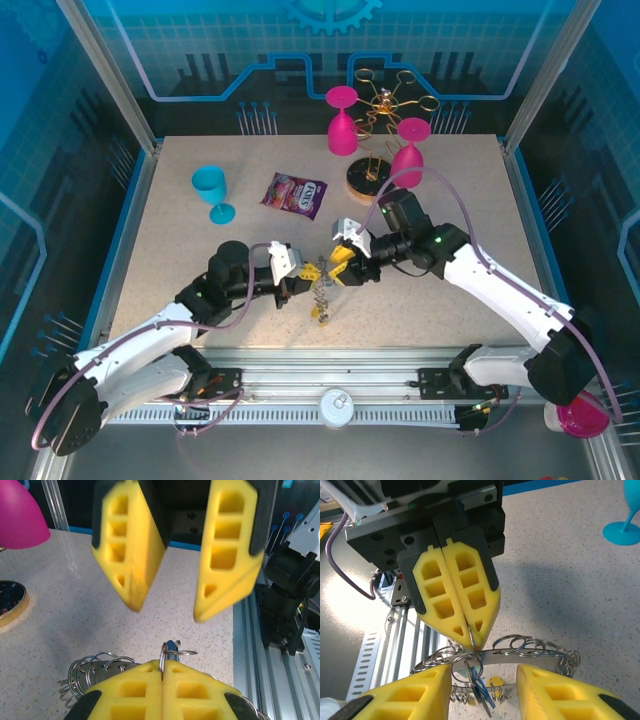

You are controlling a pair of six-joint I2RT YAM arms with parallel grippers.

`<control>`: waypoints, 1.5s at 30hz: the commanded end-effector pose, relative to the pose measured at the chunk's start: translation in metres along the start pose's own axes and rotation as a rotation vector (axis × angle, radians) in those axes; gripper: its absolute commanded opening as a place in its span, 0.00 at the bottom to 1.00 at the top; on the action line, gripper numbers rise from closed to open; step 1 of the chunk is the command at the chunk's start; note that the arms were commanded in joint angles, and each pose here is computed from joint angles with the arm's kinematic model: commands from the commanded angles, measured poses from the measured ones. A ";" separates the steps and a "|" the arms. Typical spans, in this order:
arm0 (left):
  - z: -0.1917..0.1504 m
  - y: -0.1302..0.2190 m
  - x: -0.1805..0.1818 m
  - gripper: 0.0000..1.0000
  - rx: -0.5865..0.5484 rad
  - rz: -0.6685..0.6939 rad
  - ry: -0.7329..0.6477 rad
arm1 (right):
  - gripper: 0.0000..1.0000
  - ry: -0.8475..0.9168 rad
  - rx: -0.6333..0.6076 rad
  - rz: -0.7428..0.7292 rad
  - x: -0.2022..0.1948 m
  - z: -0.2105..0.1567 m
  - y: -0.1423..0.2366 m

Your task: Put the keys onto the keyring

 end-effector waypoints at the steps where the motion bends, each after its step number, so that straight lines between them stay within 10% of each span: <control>1: 0.012 0.003 0.004 0.00 -0.092 0.046 -0.016 | 0.40 0.006 -0.046 -0.035 0.000 -0.003 -0.003; 9: 0.012 0.003 0.005 0.00 -0.134 0.066 0.026 | 0.39 0.001 -0.028 -0.005 0.000 -0.009 -0.013; 17: 0.015 0.004 0.009 0.00 -0.184 0.118 0.056 | 0.00 0.029 0.001 0.012 0.003 -0.009 -0.013; 28: 0.024 -0.001 0.016 0.00 -0.317 0.134 0.117 | 0.00 0.105 0.106 -0.052 0.009 -0.007 -0.032; 34: 0.013 -0.005 0.012 0.00 -0.283 0.105 0.055 | 0.36 -0.003 -0.042 -0.034 -0.001 -0.002 0.011; 45: 0.007 -0.015 0.008 0.00 -0.326 0.006 -0.070 | 0.32 0.049 -0.189 0.058 -0.007 0.010 0.017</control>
Point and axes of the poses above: each hand's point on the last joint's axis, 136 mm out from that joint toward the fingers, its own y axis back along the fingers, its own x axis along the line the jaws close on, z = x × y, the point moved 10 cm from there along y, back along the fingers, and after that the axes turned 15 degrees about -y, right-handed, at the moved point
